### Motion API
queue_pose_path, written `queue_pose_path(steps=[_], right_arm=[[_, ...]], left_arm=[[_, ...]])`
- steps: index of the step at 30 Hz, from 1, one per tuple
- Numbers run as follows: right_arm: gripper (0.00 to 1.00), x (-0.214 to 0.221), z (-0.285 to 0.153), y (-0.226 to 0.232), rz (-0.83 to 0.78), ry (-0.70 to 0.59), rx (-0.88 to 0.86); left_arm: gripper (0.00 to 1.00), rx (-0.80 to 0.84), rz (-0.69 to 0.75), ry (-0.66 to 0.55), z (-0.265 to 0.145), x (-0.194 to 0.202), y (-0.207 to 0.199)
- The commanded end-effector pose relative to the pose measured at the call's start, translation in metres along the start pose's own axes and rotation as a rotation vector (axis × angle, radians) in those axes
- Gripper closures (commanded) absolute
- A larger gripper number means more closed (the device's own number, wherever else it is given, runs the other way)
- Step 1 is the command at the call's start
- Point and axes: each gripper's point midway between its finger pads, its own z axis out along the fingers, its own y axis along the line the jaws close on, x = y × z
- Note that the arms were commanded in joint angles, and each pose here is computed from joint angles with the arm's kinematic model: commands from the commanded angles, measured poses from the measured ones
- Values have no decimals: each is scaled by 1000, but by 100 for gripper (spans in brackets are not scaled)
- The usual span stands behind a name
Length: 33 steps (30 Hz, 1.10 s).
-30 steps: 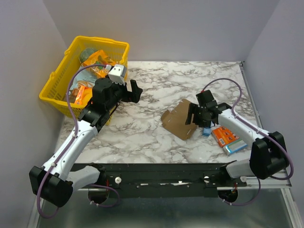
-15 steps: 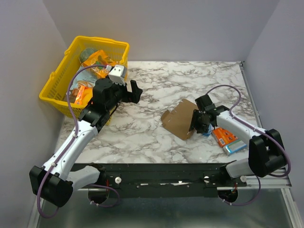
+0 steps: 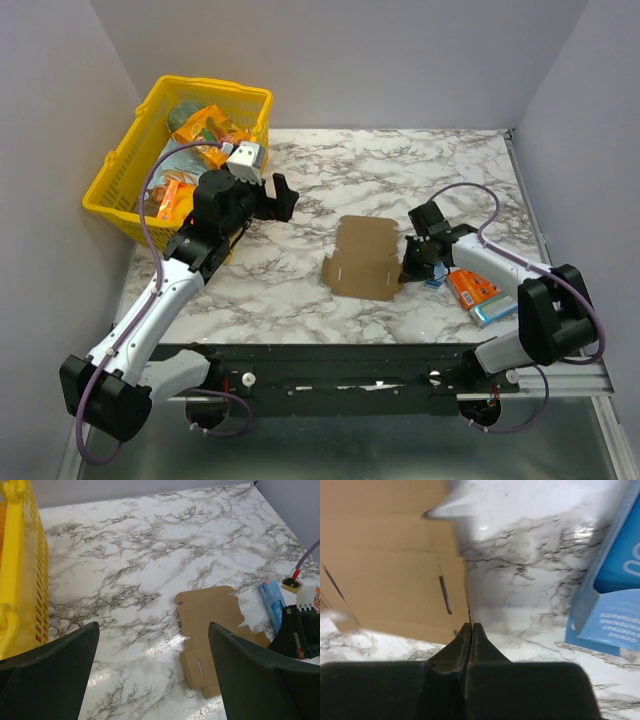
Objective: Fold the paper box
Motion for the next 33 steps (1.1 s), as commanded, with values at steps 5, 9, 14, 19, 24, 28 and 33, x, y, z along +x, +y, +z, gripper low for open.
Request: queue_pose_path(steps=[5,9,14,19,24,28,33], right_arm=[[99,-18,-49,64,66,-100,-332],[99,-46,-96,99,143,-244,-526],[99,-77,-152,119,148,-404,-627],[99,-104,-206,118,253,-659,-757],[99,-107,-228,124,300,-708,-870],[99,-104,-236,126,290,-717,-911],[99,-96,-235,124,294,-702,-934]], left_arm=[[1,50,-47,-41,-13,-15,-13],[1,135,-107,-110,-21,-26,-30],[3,277,-111,-105,-22,-34,-56],[4,414,-393,-115,-24,-29,-80],[4,450,-536,-125,-11,-17,-95],[3,511,-600,-136,2,-26,-110],[3,531,-616,-138,19,-27,-124]])
